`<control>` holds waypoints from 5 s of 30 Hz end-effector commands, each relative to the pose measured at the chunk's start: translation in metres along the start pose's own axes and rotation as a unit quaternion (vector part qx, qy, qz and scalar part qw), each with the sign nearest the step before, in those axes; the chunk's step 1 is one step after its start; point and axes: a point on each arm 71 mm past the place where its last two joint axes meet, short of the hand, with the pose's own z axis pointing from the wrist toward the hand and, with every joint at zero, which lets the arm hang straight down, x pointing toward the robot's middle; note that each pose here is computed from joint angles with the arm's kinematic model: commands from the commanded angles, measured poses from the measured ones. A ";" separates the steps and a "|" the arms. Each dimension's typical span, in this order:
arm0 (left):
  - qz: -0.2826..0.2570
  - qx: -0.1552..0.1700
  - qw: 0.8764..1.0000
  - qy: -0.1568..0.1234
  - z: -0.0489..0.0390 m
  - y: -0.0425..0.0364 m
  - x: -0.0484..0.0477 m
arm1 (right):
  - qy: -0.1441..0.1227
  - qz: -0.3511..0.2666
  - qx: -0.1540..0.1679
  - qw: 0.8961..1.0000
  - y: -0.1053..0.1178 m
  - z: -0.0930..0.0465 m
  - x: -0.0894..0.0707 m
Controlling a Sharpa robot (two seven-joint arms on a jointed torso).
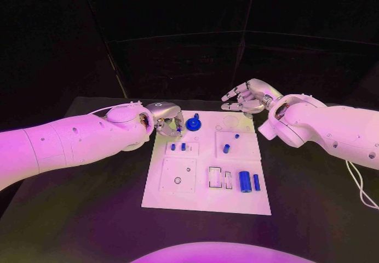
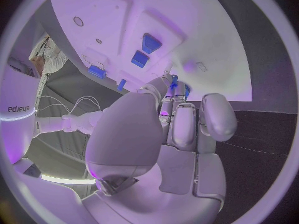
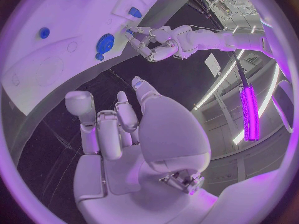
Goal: Assemble the parts on the task board
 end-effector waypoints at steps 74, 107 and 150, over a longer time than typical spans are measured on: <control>-0.015 -0.003 0.999 0.040 0.0043 -0.0049 0.0064 | 0.004 0.000 -0.006 1.000 0.002 0.002 0.001; -0.016 -0.013 0.999 0.047 0.0048 -0.0030 0.0075 | 0.003 0.000 -0.005 1.000 0.002 0.002 0.001; -0.554 -0.005 0.821 -0.137 -0.0629 0.0372 -0.0259 | 0.063 -0.385 0.001 0.921 -0.033 -0.028 0.014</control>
